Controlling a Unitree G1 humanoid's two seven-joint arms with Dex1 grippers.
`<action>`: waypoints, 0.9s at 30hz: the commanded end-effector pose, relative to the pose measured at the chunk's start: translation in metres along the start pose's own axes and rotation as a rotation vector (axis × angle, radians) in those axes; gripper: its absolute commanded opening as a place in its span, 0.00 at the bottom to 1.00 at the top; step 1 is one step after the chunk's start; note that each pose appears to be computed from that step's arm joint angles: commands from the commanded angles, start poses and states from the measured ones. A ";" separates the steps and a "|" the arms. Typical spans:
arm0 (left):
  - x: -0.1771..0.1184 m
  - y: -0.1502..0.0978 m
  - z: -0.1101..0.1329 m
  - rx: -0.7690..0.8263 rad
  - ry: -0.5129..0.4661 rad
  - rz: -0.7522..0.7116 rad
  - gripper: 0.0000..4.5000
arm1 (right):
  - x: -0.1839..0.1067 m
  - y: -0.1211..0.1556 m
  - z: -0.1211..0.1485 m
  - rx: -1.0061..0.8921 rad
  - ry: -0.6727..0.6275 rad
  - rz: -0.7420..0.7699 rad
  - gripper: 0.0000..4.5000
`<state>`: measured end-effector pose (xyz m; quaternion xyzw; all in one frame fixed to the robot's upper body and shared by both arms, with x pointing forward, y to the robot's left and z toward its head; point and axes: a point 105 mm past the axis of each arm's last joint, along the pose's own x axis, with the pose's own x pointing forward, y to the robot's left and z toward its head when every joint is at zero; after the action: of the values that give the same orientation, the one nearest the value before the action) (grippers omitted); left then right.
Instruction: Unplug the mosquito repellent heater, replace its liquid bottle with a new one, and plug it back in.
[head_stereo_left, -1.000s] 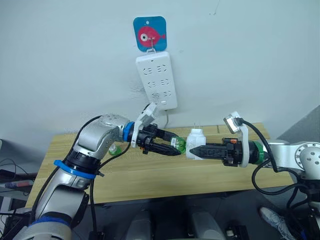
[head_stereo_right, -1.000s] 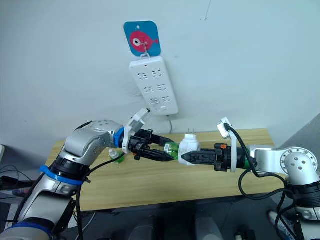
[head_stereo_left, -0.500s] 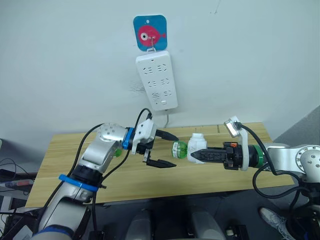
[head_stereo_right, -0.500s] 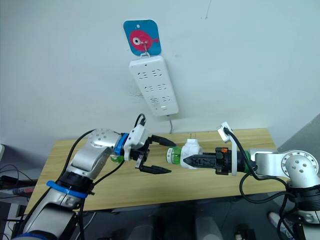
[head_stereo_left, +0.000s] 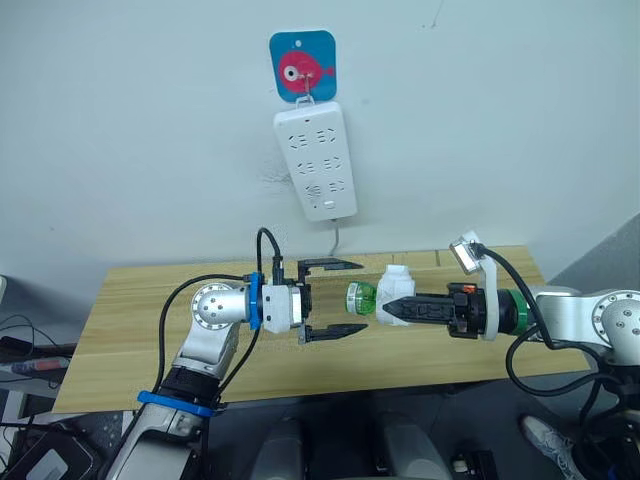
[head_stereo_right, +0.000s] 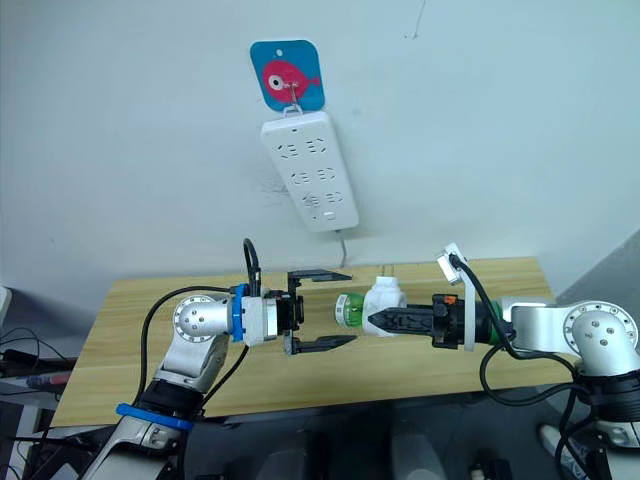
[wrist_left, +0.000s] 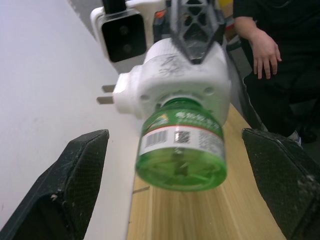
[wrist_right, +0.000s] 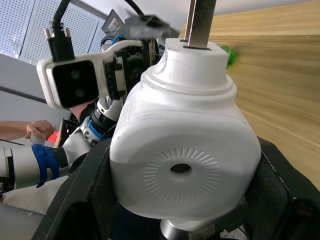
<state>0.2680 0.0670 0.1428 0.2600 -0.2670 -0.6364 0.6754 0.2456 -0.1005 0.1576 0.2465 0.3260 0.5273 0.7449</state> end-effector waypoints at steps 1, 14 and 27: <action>0.003 -0.002 0.001 0.040 -0.013 -0.005 0.91 | -0.003 0.011 0.010 -0.034 -0.029 0.036 0.67; 0.007 0.004 0.001 -0.136 0.026 -0.090 0.51 | -0.003 0.013 0.008 -0.038 -0.023 0.039 0.67; -0.006 0.015 0.004 -0.896 0.202 -0.366 0.51 | 0.001 0.015 0.003 -0.052 0.016 0.055 0.67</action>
<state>0.2745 0.0706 0.1574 0.0464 0.1437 -0.7700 0.6200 0.2370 -0.0924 0.1608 0.2335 0.3288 0.5543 0.7281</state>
